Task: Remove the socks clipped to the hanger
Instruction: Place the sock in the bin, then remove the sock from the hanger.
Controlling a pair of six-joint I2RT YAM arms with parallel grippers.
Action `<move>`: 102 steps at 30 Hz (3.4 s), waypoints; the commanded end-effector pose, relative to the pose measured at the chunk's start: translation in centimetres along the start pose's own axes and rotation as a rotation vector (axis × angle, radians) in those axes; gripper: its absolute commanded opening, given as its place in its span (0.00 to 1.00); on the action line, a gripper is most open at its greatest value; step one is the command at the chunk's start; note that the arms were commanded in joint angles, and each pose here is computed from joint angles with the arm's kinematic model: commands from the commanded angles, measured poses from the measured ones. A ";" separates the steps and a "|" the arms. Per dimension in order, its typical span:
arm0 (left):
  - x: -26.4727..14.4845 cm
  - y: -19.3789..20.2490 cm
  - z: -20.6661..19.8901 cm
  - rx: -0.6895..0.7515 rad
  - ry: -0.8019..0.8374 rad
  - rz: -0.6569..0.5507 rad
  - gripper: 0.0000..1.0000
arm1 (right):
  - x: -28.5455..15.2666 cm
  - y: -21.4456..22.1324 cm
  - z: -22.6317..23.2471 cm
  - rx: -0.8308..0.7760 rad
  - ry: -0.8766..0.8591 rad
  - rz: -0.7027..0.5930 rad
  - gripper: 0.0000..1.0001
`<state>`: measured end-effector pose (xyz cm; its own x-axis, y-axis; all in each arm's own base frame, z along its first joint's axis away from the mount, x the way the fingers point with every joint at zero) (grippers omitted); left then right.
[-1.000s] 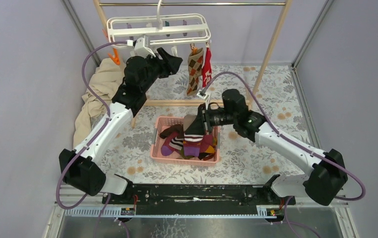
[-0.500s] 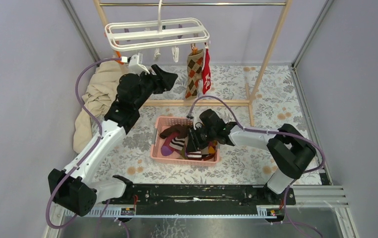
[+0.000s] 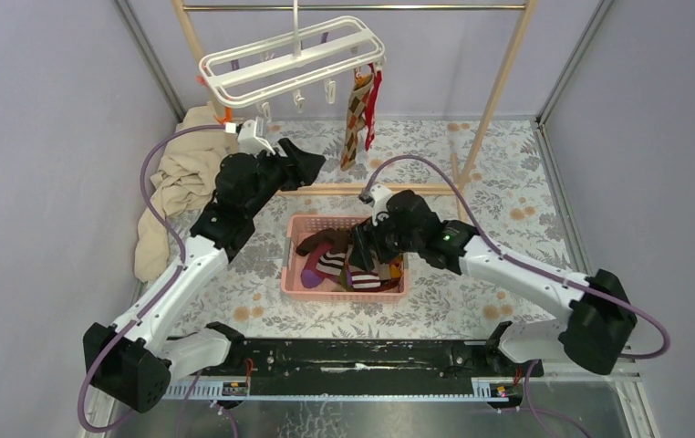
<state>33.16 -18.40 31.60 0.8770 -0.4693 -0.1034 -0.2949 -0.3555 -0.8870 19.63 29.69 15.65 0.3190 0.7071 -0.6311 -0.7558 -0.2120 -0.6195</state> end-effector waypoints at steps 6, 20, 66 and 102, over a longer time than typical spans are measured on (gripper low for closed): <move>-0.8 -0.5 -0.3 0.012 -0.004 -0.030 0.70 | 1.6 -0.8 -3.2 -0.053 0.181 -0.001 0.69; 2.0 1.7 -1.3 0.088 0.003 0.022 0.71 | 5.5 3.7 -5.5 -0.014 0.182 0.089 0.74; 13.5 1.7 -1.5 0.382 -0.002 -0.260 0.00 | -7.5 1.5 0.0 0.028 -0.021 -0.189 0.87; 16.8 0.6 -1.4 0.355 -0.056 -0.344 0.32 | -7.4 2.9 -1.0 0.023 -0.005 -0.164 0.88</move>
<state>46.58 -27.26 25.30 0.9402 -0.3361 0.0543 0.0192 -0.1068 -0.9941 15.34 23.44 17.62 0.4186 0.7296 -0.5408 -0.7254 -0.0896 -0.6825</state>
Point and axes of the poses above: each gripper's point midway between its finger pads, its own x axis out along the fingers, its own z axis along the line the jaws close on, y = z × x, the point moved 2 cm from there along -x, back along the fingers, and after that the axes turned 8 degrees about x, right-handed, at the moved point
